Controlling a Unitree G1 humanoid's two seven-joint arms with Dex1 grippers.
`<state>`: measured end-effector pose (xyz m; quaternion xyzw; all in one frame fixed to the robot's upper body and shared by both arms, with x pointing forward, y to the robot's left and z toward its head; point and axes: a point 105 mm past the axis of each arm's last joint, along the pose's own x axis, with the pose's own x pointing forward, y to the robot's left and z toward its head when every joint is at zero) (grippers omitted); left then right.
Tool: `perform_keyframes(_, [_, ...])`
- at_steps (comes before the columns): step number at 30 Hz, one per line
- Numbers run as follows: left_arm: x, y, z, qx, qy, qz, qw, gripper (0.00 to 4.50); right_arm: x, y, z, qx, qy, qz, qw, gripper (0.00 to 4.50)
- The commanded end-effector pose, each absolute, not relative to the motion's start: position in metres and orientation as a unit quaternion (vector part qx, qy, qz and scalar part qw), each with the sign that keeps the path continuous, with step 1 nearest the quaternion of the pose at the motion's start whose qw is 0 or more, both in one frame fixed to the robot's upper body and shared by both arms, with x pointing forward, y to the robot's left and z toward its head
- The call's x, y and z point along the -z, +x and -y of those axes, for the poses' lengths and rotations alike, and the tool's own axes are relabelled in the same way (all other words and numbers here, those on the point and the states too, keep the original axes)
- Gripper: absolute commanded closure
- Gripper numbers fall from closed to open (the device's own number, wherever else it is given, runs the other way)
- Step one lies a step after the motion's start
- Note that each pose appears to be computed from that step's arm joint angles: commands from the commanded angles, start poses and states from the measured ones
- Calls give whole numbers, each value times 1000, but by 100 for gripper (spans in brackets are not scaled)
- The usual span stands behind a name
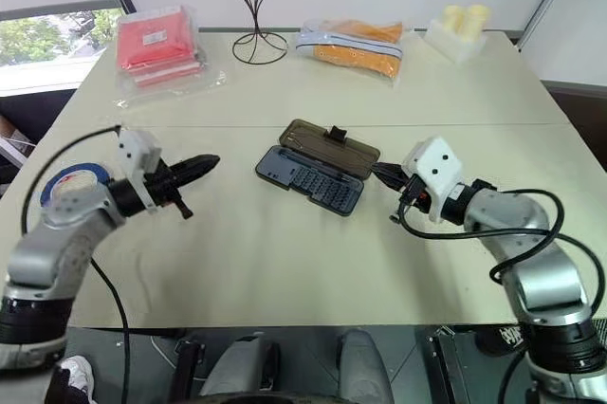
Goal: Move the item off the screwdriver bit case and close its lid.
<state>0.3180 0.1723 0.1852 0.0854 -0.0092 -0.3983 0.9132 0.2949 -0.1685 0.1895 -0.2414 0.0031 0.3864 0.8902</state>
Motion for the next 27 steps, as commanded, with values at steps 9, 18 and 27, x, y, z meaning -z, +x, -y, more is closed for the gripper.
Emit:
perform_keyframes(9, [-208, 322, -169, 412, 78, 30, 907, 450, -200, 297, 165, -408, -258, 12, 876, 446])
perform_keyframes(18, [-204, 322, -167, 414, 62, 24, 908, 450, -197, 300, 171, -397, -271, 8, 877, 446])
perform_keyframes(27, [-204, 323, -167, 415, 62, 20, 907, 450, -195, 298, 172, -399, -267, 4, 877, 446])
